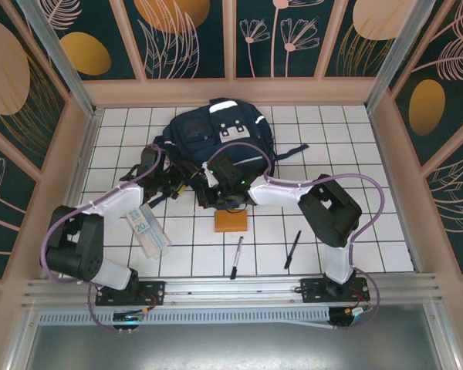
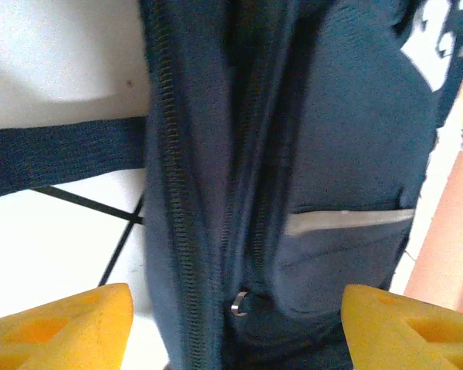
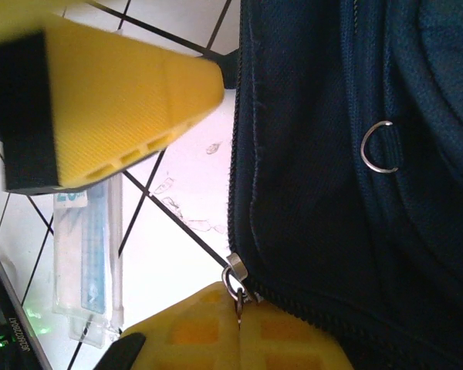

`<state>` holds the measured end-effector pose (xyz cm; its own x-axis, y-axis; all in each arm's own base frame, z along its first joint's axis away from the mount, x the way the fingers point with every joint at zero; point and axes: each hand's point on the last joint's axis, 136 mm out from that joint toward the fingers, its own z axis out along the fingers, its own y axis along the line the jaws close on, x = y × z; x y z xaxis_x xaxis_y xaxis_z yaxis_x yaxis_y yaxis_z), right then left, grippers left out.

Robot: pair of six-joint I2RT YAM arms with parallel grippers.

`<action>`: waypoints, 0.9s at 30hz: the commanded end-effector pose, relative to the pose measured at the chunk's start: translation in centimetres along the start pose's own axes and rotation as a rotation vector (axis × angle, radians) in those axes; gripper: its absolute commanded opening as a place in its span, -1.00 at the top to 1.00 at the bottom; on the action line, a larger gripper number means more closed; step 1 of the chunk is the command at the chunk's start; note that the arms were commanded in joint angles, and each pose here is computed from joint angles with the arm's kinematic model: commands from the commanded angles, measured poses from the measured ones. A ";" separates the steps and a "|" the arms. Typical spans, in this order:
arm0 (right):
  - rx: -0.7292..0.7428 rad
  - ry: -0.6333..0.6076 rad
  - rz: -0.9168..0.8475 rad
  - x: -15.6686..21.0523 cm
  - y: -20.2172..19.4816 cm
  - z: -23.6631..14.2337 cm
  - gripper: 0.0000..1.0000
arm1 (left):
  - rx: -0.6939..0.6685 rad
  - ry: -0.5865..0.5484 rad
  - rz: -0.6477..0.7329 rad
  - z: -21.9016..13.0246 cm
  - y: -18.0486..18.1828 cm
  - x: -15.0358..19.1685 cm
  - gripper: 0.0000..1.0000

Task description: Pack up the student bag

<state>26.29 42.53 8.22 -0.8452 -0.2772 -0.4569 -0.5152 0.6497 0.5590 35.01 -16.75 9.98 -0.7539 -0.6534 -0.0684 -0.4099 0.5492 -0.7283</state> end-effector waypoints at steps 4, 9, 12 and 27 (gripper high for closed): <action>-0.050 -0.010 -0.024 -0.1 1.4 0.6 1.00 | 0.003 -0.050 -0.027 -1.0 -0.2 -0.4 -0.50; -0.082 -0.023 -0.031 -0.8 2.3 0.6 1.00 | -0.003 0.053 -0.041 1.7 1.3 0.9 -0.21; -0.065 -0.034 -0.034 -1.3 2.2 0.5 1.00 | -0.065 0.016 -0.015 2.3 2.2 0.0 0.06; 0.237 0.170 -0.092 2.7 -7.6 -3.8 1.00 | -0.197 -0.053 0.179 1.4 3.2 -5.5 1.00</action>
<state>28.03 39.75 7.27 -0.8105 -0.3481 -0.4710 -0.5601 0.6960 0.4494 36.43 -15.02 6.70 -0.8169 -0.5644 -0.1187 -0.3943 0.6967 -0.5993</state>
